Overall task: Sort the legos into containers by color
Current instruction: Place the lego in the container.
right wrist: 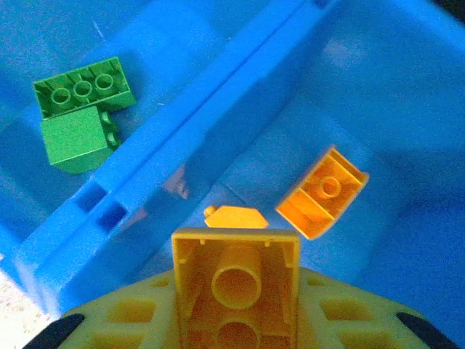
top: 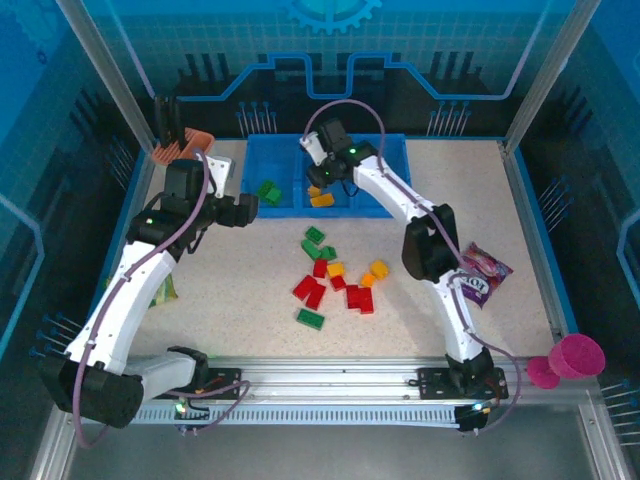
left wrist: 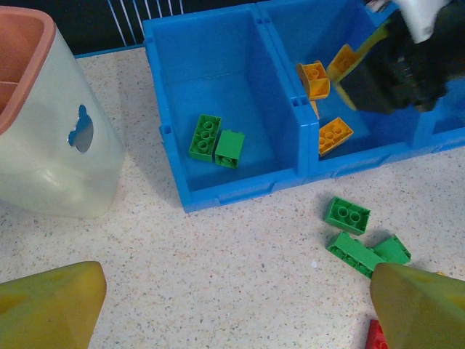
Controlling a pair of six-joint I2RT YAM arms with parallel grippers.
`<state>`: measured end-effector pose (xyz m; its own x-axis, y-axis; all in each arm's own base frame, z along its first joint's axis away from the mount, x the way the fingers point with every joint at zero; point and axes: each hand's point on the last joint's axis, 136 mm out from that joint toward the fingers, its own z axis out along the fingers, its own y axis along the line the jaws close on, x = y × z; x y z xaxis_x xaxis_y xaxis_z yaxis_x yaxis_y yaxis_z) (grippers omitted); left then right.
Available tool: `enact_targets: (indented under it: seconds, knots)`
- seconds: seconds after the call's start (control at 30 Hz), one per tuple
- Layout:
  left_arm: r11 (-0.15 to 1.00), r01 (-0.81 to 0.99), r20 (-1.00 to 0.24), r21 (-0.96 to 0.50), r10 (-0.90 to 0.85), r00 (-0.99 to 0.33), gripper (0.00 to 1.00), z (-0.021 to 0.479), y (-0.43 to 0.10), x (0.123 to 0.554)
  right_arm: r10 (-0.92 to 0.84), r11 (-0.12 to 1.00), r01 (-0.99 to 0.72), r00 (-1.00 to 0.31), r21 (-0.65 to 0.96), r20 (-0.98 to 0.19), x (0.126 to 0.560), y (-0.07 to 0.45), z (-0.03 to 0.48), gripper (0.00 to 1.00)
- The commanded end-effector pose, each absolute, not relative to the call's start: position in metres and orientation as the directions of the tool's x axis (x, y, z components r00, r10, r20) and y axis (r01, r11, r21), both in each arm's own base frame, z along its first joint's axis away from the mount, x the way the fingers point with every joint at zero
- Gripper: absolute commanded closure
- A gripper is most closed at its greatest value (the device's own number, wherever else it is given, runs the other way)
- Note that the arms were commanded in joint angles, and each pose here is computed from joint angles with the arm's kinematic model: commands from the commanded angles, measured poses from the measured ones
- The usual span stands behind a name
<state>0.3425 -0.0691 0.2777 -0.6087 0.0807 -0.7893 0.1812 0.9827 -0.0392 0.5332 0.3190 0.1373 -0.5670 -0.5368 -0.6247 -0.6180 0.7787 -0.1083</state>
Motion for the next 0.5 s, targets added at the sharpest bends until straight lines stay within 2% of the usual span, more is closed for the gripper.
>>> enact_targets:
  seconds: [0.0, 0.3, 0.47]
  knots:
    - [0.982, 0.179, -0.808, -0.051, 0.065, -0.586, 0.05, 0.292, -0.068, 0.342, -0.580, 0.761, -0.633, -0.567, -0.141, -0.585, 0.538, 0.319, 0.119, 0.66]
    - [0.988, 0.113, -0.753, -0.101, -0.002, -0.658, 0.04, 0.274, -0.065, 0.338, -0.609, 0.746, -0.646, -0.560, -0.164, -0.562, 0.540, 0.319, 0.100, 0.64]
    - [0.986, 0.052, -0.711, -0.158, -0.077, -0.699, 0.04, 0.260, -0.066, 0.328, -0.612, 0.741, -0.650, -0.548, -0.170, -0.571, 0.539, 0.317, 0.109, 0.55]
